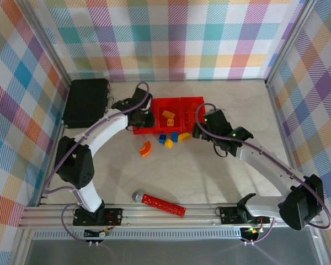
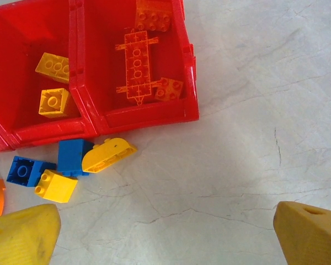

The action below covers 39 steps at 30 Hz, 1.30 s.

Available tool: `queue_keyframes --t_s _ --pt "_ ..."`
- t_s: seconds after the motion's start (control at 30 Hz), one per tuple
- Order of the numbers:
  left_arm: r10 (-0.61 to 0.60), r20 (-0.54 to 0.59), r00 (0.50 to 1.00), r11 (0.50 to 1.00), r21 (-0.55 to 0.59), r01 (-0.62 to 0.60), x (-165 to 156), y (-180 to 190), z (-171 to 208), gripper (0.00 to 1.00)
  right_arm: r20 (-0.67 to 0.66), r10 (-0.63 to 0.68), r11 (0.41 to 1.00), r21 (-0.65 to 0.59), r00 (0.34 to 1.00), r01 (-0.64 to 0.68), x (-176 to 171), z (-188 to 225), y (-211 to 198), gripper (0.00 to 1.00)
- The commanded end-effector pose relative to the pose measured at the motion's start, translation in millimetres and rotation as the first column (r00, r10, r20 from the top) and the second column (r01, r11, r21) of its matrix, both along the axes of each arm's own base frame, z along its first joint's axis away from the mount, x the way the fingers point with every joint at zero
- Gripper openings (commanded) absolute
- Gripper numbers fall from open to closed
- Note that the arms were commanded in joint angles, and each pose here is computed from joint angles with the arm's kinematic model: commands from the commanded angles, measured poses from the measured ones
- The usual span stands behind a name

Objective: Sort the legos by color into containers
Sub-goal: Pick up the lego from the center of the table, then place the lego in the container.

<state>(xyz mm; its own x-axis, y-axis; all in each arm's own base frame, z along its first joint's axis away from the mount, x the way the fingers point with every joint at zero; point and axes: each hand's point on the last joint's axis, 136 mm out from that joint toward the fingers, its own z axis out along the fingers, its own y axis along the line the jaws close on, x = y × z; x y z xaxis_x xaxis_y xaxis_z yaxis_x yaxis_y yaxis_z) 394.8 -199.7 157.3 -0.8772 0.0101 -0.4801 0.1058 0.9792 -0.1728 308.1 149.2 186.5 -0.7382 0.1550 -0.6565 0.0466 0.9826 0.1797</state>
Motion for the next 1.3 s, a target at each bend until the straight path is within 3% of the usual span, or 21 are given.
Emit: queue_keyframes --t_s 0.0,0.43,0.73,0.97,1.13,1.27 --pt "0.030 0.045 0.999 0.995 0.098 -0.035 21 16 9 0.31 -0.005 -0.013 1.000 0.025 1.000 0.013 0 -4 0 0.99" --pt "0.159 0.022 0.987 0.985 0.059 -0.160 92 38 -20 0.34 -0.026 -0.008 1.000 -0.014 1.000 0.007 -6 -6 -7 0.99" --pt "0.181 0.048 0.982 0.982 -0.066 -0.178 119 28 -29 0.56 -0.023 -0.018 0.998 -0.058 1.000 0.016 -8 -2 -17 0.99" --pt "0.117 0.156 0.981 0.978 -0.187 -0.088 109 10 13 0.82 -0.024 -0.019 0.998 -0.053 1.000 0.017 -6 -3 -15 0.99" --pt "0.063 0.228 0.972 0.992 -0.124 -0.035 83 15 51 0.92 -0.023 -0.011 0.999 -0.048 1.000 0.010 -3 -3 -12 0.99" --pt "0.044 0.194 0.980 0.996 -0.088 -0.027 52 22 50 0.99 0.013 -0.009 0.997 -0.071 1.000 0.010 3 4 -14 0.99"
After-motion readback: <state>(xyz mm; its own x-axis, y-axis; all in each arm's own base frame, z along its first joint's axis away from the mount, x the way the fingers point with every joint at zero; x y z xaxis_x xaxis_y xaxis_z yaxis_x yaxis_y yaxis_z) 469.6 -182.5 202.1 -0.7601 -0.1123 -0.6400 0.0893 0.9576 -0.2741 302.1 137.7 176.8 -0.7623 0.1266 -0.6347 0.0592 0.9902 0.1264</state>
